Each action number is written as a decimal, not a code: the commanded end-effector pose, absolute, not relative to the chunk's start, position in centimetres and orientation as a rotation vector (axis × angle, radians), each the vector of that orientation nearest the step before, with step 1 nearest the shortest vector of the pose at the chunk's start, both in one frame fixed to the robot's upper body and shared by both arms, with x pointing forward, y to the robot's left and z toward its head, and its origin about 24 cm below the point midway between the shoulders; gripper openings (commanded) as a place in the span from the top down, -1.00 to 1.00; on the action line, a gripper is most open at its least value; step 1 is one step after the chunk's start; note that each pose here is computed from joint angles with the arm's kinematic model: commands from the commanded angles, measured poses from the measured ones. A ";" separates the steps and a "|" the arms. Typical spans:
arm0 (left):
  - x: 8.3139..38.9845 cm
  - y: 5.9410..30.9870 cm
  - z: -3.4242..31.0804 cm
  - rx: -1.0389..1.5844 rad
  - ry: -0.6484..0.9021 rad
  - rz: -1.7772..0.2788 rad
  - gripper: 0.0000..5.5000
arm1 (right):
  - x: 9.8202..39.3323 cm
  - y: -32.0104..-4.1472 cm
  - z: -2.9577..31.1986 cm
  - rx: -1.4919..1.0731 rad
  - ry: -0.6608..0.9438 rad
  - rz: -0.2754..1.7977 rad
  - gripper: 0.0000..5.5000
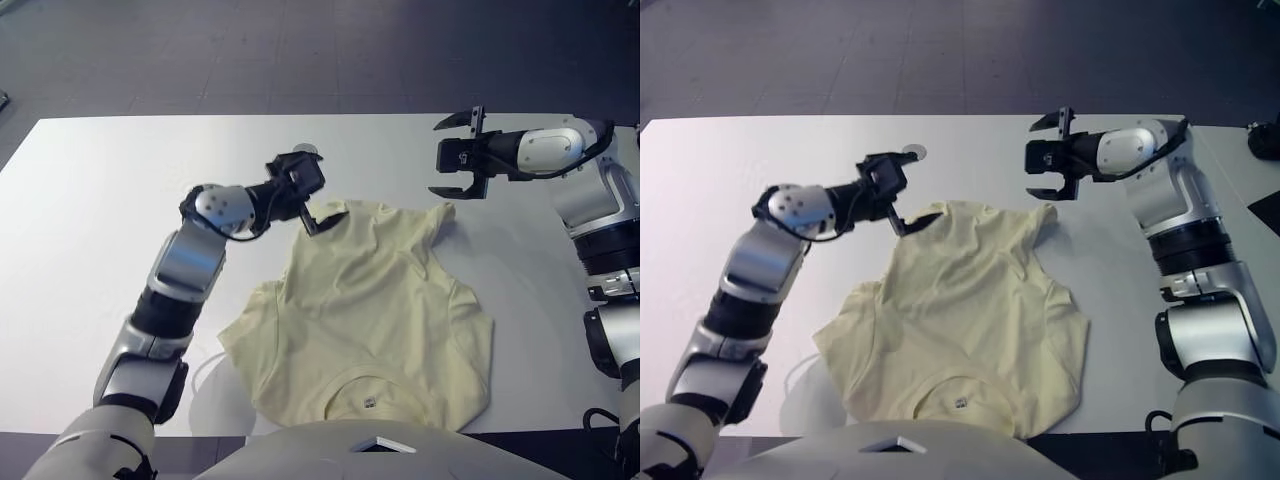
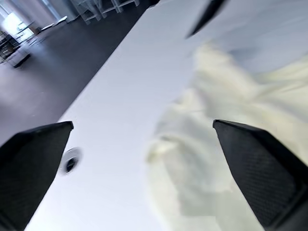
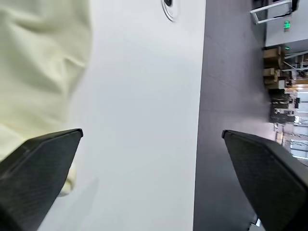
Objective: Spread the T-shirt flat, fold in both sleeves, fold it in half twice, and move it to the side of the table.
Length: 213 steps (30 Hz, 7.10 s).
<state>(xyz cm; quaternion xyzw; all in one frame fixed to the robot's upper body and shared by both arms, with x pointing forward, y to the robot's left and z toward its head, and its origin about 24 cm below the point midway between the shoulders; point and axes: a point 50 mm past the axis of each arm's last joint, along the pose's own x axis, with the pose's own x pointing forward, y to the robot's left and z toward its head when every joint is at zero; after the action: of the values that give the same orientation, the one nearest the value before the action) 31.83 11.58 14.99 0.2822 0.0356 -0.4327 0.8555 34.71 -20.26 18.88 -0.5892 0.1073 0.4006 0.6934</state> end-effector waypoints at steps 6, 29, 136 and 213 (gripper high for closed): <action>36.6 14.2 13.5 0.200 0.356 -0.789 -0.96 | 36.5 -19.1 17.8 -0.526 0.310 0.755 -0.96; 35.0 16.5 6.9 -0.643 0.868 -0.736 -0.96 | 31.2 -22.2 10.2 0.567 0.856 0.390 -0.96; 36.0 14.0 5.7 0.272 0.617 -0.976 -0.96 | 32.0 -18.5 11.8 -0.210 0.596 0.982 -0.95; 41.2 15.4 12.4 -0.074 0.303 -0.376 0.24 | 29.4 -12.9 10.9 -0.973 0.160 1.238 -0.96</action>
<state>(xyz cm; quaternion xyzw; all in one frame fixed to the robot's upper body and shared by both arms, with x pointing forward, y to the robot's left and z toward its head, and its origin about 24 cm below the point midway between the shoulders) 40.57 14.76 10.39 -0.0384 0.1866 -0.1919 0.9627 29.58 -13.26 11.49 -0.4159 0.0783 0.5490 0.7208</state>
